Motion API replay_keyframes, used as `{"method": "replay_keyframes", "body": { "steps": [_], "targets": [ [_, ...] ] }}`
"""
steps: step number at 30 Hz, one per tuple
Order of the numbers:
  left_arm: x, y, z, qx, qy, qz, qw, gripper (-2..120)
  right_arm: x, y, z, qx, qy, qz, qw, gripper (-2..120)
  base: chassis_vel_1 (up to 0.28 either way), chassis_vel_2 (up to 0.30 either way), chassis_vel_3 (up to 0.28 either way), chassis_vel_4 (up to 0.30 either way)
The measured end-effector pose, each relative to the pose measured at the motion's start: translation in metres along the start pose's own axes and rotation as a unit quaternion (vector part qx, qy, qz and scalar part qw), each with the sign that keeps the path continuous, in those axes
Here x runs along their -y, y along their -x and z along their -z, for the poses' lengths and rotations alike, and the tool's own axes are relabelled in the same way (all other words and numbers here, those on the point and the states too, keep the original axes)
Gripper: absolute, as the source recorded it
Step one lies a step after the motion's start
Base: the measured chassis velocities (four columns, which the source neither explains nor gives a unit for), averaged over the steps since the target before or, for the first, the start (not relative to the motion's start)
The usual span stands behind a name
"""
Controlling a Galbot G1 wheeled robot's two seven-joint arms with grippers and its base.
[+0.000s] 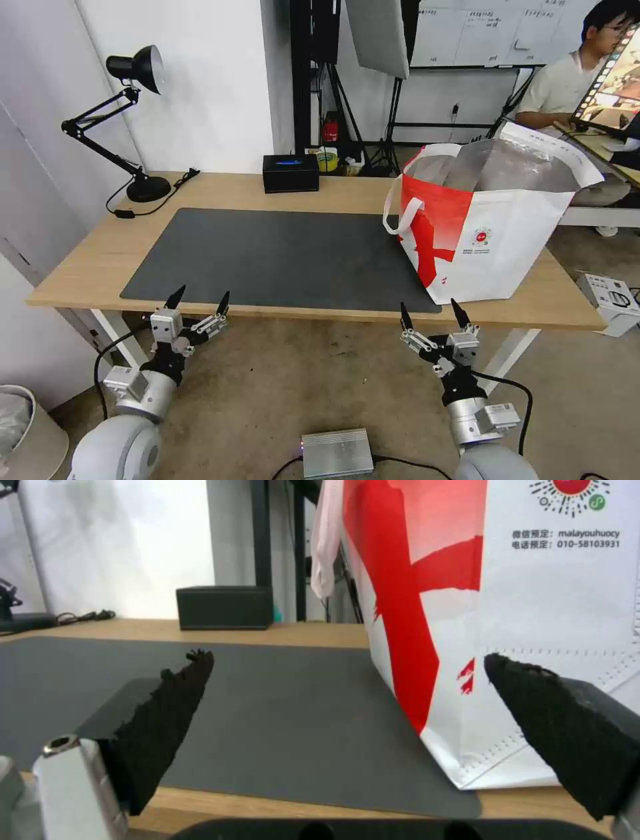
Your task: Pick up the trash from the table and place it into the takeout bag.
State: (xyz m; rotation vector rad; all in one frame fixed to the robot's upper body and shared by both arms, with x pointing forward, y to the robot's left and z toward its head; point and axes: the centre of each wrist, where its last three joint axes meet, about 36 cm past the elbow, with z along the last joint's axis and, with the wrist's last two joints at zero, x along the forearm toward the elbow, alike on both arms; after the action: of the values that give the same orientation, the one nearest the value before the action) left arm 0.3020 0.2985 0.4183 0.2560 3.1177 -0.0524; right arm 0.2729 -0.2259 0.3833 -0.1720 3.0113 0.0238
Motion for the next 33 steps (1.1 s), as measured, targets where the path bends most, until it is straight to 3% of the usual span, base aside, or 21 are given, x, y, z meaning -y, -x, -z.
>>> {"method": "replay_keyframes", "body": {
  "steps": [8,33],
  "targets": [
    [0.0075,-0.004,-0.0015,-0.001,-0.007,-0.001,1.0,100,0.0,0.0,0.0,0.0,0.0,0.0,1.0,100,0.0,0.0,0.0,0.0],
    [0.0062,-0.0029,-0.0046,0.003,0.001,0.0,1.0,100,0.0,0.0,0.0,0.0,0.0,0.0,1.0,100,0.0,0.0,0.0,0.0]
  ]
}}
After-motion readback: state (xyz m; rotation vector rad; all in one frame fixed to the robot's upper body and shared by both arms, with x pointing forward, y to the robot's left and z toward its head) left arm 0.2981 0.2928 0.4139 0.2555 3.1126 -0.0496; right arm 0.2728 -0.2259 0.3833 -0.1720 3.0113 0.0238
